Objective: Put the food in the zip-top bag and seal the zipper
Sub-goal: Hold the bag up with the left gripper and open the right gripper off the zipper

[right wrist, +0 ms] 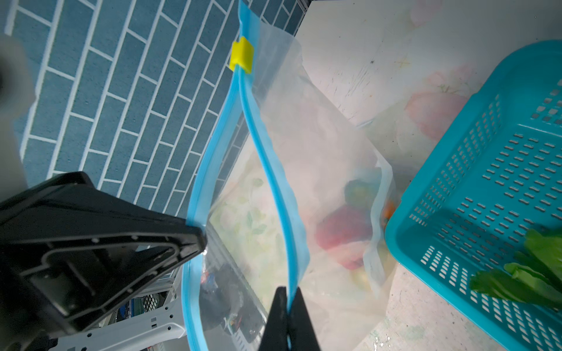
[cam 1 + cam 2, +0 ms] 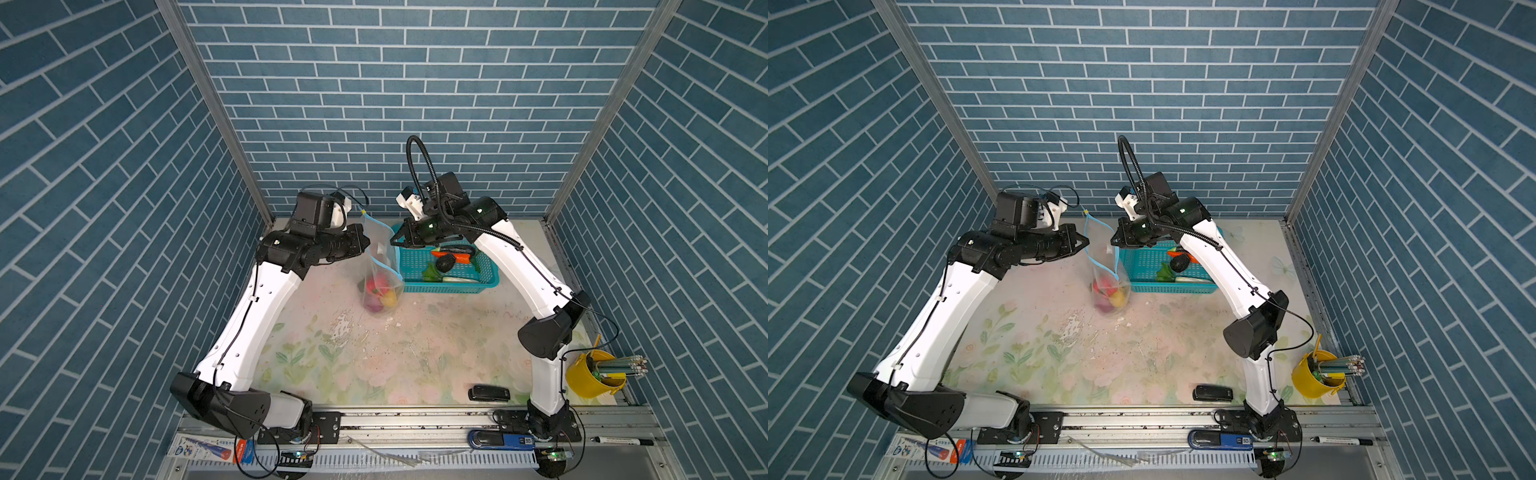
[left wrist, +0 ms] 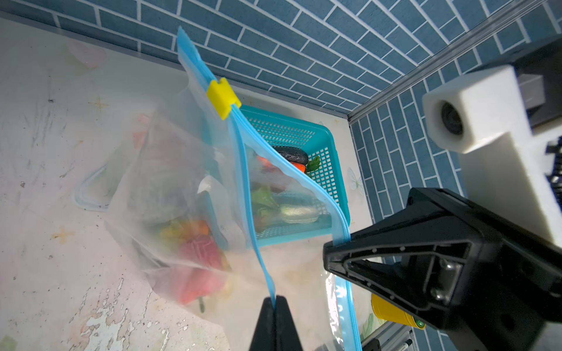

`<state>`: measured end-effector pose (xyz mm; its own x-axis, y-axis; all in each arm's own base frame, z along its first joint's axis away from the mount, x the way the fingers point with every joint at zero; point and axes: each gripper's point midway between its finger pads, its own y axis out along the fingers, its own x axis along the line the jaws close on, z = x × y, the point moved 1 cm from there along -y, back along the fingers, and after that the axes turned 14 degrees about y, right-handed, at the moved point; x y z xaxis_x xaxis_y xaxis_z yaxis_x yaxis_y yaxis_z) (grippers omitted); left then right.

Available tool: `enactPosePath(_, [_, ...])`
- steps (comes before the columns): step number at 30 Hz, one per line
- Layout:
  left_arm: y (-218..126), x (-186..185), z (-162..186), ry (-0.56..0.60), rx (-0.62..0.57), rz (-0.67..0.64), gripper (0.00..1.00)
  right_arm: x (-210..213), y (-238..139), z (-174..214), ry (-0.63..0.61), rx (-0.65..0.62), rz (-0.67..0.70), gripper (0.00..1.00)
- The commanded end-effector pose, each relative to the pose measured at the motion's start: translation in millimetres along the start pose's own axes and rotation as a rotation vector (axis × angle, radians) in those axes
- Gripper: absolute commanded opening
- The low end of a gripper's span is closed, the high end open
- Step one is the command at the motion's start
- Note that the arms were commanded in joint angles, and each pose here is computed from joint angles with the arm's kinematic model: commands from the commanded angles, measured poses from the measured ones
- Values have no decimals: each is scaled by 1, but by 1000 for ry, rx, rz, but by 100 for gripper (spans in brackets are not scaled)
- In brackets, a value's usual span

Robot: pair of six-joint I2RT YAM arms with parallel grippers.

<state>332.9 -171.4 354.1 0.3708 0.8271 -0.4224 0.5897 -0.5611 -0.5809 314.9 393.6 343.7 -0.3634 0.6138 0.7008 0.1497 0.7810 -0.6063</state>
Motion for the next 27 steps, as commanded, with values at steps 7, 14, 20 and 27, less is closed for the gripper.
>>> enactPosePath(7, [-19, 0, -7, -4, -60, 16, 0, 17, -4, -10, -69, -42, -14, 0])
enactPosePath(14, [-36, 2, -17, -91, -93, 84, 0, 18, -7, -18, -55, -83, 5, 0])
enactPosePath(20, [-36, 14, -14, -156, -44, 90, 0, 22, -3, -23, -32, -85, 1, 0])
enactPosePath(27, [-26, 28, -13, -179, -19, 78, 0, 32, 1, -24, -45, -104, -20, 0])
